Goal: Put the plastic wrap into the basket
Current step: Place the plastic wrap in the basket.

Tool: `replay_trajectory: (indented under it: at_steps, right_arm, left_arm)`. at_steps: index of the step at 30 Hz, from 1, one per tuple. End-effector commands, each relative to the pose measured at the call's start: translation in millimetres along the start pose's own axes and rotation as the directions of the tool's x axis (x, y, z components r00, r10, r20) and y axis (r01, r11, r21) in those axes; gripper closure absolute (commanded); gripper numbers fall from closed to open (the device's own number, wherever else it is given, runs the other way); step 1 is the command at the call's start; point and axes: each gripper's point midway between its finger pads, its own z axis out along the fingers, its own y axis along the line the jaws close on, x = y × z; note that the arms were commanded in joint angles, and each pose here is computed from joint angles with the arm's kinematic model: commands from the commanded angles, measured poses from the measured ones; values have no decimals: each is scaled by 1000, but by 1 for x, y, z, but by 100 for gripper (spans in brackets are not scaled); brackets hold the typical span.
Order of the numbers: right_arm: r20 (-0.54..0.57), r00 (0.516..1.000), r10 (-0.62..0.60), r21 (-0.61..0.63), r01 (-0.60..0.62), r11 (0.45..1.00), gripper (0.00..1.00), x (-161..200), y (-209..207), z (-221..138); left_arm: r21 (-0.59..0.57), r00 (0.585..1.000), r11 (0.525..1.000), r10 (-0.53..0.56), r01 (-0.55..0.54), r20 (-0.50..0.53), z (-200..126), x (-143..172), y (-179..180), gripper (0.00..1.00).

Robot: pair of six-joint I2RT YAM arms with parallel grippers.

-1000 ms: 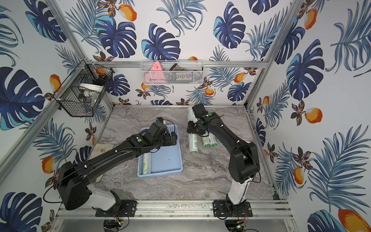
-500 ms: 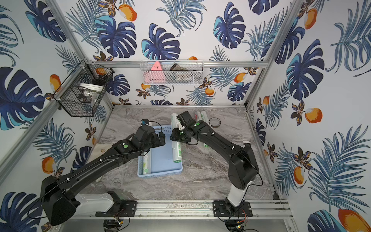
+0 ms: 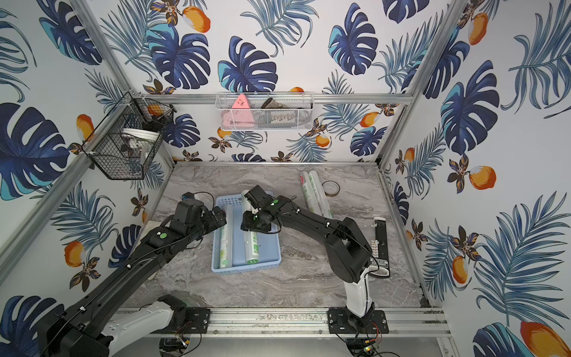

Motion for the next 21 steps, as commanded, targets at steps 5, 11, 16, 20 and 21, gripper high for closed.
replay_trajectory:
  at_steps: [5,11,16,20,21]
  right_arm:
    - [10,1000,13,-12,-12,1000,68,-11,8,29]
    - [-6,1000,12,-5,-12,1000,68,-8,6,44]
    - [-31,1000,7,8,-7,1000,68,-3,2,56]
    - [-49,999,11,10,-10,1000,68,1,1,63]
    - [-49,999,10,10,-9,1000,68,1,2,65]
  left_arm:
    - [21,999,1000,6,-5,-45,3,8,-2,1]
    - [23,998,1000,12,-11,-59,5,12,-1,1]
    - [21,998,1000,15,-14,-60,6,11,-2,1]
    - [21,998,1000,14,-13,-61,8,11,-3,1]
    - [22,998,1000,17,-15,-65,8,12,-3,1]
